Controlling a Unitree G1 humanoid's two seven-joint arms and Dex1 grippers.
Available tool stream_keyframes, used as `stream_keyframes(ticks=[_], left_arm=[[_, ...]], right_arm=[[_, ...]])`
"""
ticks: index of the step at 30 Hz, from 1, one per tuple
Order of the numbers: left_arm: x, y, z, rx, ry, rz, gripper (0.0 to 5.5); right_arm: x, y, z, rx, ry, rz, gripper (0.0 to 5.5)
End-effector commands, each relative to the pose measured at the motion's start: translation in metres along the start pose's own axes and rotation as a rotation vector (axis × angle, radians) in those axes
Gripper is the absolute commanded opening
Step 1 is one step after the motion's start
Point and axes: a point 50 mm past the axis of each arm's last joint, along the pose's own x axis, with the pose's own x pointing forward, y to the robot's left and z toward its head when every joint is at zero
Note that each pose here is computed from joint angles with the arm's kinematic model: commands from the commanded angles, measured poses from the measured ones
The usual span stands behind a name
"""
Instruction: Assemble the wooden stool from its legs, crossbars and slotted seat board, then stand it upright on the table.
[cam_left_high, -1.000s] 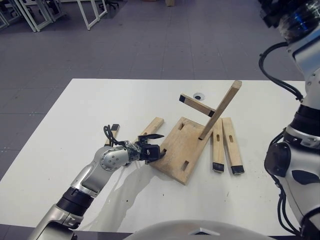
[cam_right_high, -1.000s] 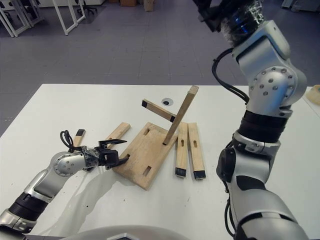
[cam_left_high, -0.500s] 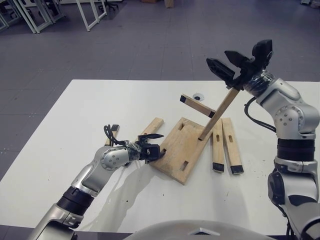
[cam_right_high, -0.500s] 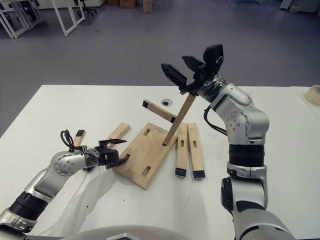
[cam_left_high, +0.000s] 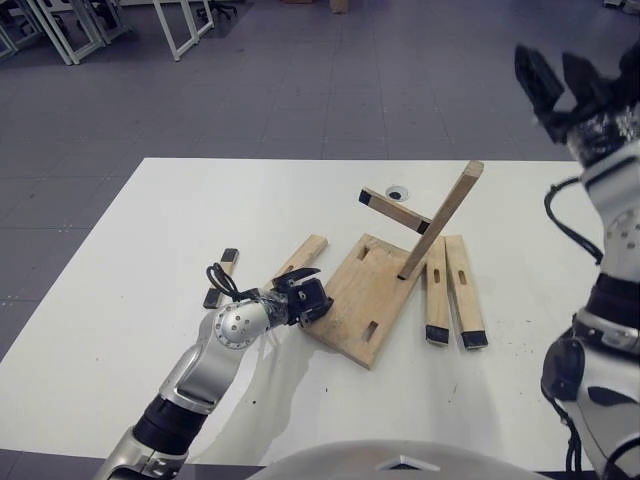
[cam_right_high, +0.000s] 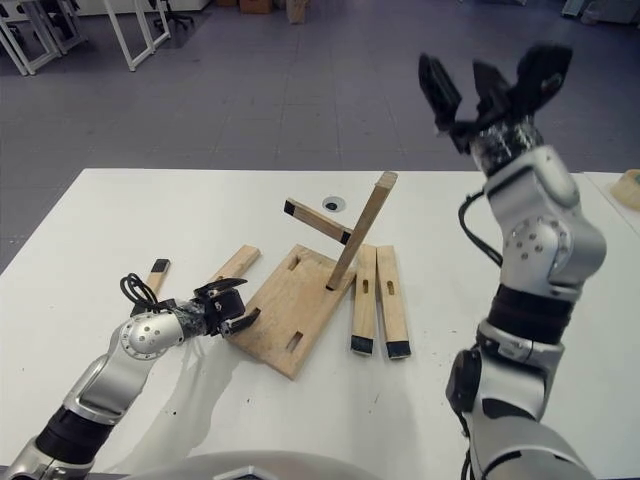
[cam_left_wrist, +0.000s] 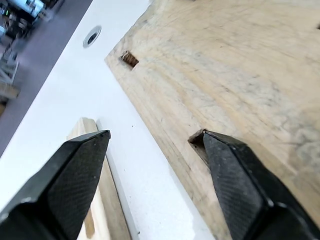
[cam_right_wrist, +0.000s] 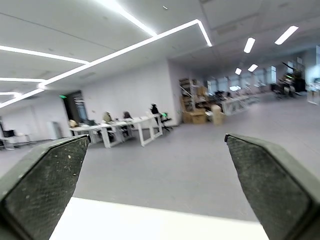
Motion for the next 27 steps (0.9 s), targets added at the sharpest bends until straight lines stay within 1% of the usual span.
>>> stream_keyframes(ticks=[1,3,6,8,10,13,18,25,27], left_arm=[[0.005,-0.03,-0.049,-0.215,0.33,0.015,3.43],[0.012,-0.03,-0.053,-0.276,0.361,0.056,3.43],[0.026,-0.025,-0.056,-0.372,0.397,0.13,3.43],[0.036,-0.02,-0.055,-0.436,0.406,0.178,3.43],[0.048,-0.015,-0.047,-0.48,0.386,0.206,3.43],[0.058,-0.018,-0.032,-0.53,0.345,0.188,3.43],[0.054,-0.027,-0.027,-0.602,0.341,0.16,3.43],[0.047,-0.02,-0.012,-0.652,0.306,0.177,3.43],[0.047,-0.019,-0.002,-0.674,0.27,0.162,3.43]], right_arm=[[-0.055,-0.009,-0.069,-0.066,0.295,-0.123,4.99],[-0.075,-0.004,-0.094,-0.085,0.416,-0.131,4.99],[-0.094,0.006,-0.115,-0.079,0.527,-0.138,4.99],[-0.102,0.013,-0.123,-0.095,0.578,-0.134,4.99],[-0.114,0.021,-0.13,-0.126,0.625,-0.147,4.99],[-0.125,0.031,-0.131,-0.189,0.641,-0.137,4.99],[-0.144,0.038,-0.131,-0.263,0.71,-0.16,4.99],[-0.161,0.038,-0.139,-0.283,0.814,-0.198,4.99],[-0.161,0.037,-0.141,-0.276,0.836,-0.201,4.99]])
